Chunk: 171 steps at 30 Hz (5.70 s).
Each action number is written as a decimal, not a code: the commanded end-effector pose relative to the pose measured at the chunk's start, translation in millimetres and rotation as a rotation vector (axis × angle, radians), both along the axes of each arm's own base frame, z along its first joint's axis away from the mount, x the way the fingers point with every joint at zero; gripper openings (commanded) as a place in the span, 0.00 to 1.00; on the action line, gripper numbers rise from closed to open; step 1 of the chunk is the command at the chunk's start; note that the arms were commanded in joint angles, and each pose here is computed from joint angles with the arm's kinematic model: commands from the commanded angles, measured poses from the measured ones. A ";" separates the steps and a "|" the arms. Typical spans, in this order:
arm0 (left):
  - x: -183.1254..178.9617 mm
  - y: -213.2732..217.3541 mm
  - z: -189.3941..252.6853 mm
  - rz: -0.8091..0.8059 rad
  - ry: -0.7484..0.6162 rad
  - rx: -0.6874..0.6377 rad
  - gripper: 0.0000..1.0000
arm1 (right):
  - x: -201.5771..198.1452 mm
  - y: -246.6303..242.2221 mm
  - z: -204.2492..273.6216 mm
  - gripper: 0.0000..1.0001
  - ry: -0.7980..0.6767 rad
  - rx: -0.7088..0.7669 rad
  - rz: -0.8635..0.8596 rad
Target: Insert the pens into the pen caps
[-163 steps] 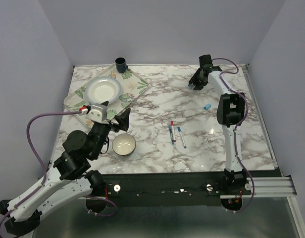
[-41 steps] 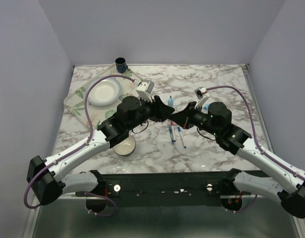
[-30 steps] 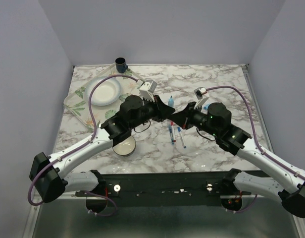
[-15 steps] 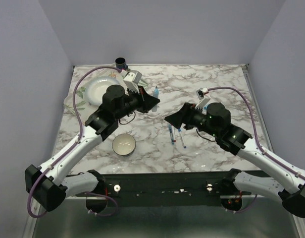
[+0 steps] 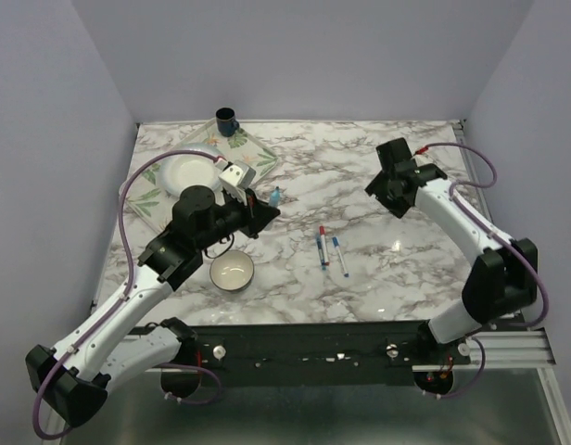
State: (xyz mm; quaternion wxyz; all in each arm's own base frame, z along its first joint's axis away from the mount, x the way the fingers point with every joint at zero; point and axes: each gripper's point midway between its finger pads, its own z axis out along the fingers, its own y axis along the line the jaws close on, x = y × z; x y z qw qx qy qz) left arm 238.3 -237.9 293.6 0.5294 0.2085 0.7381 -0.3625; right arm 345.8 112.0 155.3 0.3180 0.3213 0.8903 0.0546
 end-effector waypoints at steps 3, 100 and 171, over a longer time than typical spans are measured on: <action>-2.6 3.9 9.2 0.005 -0.043 -0.007 0.00 | 19.3 -77.7 -44.1 0.70 0.231 -0.175 -0.325; -12.4 -6.6 7.2 -0.080 -0.051 -0.027 0.00 | 18.6 -13.0 -28.2 0.01 -0.133 0.063 0.462; -100.8 -52.0 45.8 -0.577 -0.047 -0.269 0.00 | -178.1 188.5 186.5 0.01 -1.136 0.605 1.141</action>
